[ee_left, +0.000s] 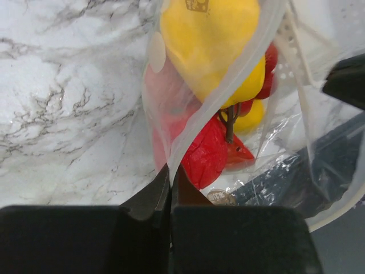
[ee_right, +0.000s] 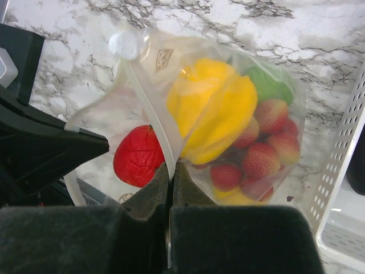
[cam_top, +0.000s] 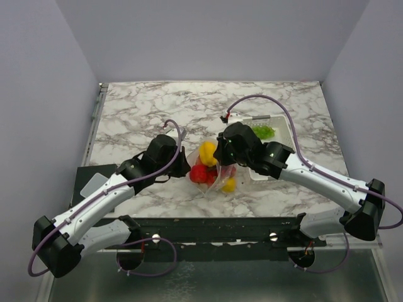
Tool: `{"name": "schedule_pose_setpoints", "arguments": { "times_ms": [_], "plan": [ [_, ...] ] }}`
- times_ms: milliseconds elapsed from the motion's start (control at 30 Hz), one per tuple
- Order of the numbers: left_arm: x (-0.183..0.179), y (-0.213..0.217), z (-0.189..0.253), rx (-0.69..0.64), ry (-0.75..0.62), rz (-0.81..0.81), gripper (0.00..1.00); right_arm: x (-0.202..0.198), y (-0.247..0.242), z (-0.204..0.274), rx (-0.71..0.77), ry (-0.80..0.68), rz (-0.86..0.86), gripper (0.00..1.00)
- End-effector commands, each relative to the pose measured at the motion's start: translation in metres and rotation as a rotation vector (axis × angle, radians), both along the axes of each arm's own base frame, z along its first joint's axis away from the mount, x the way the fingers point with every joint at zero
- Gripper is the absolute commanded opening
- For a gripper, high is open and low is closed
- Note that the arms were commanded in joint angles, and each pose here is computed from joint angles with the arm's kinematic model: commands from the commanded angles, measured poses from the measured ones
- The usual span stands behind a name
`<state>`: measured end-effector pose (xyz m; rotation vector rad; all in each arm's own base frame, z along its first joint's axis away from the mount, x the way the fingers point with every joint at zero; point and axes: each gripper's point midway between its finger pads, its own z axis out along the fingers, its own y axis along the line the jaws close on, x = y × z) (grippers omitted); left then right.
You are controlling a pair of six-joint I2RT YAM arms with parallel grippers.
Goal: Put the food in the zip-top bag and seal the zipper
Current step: Adjust the zipper food storage bag at the center of the board.
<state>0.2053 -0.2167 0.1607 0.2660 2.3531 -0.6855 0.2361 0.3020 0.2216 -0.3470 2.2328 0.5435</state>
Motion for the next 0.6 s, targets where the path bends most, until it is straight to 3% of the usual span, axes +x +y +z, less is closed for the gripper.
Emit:
{"name": "schedule_pose_setpoints", "arguments": {
  "times_ms": [0, 400, 467, 567],
  "plan": [
    [0.015, -0.008, 0.05, -0.04, -0.138, -0.031, 0.0, -0.001, 0.006, 0.028, 0.053, -0.05, 0.031, 0.01],
    [0.034, 0.017, 0.135, 0.043, -0.278, 0.061, 0.0, 0.004, -0.004, 0.095, 0.102, -0.174, 0.022, 0.01],
    [0.033, 0.021, 0.137, 0.057, -0.283, 0.066, 0.0, 0.005, -0.005, 0.095, 0.112, -0.184, 0.016, 0.01],
    [0.037, 0.029, 0.104, 0.135, -0.239, 0.1, 0.0, 0.01, 0.001, 0.062, 0.082, -0.155, 0.004, 0.01]
  ]
}}
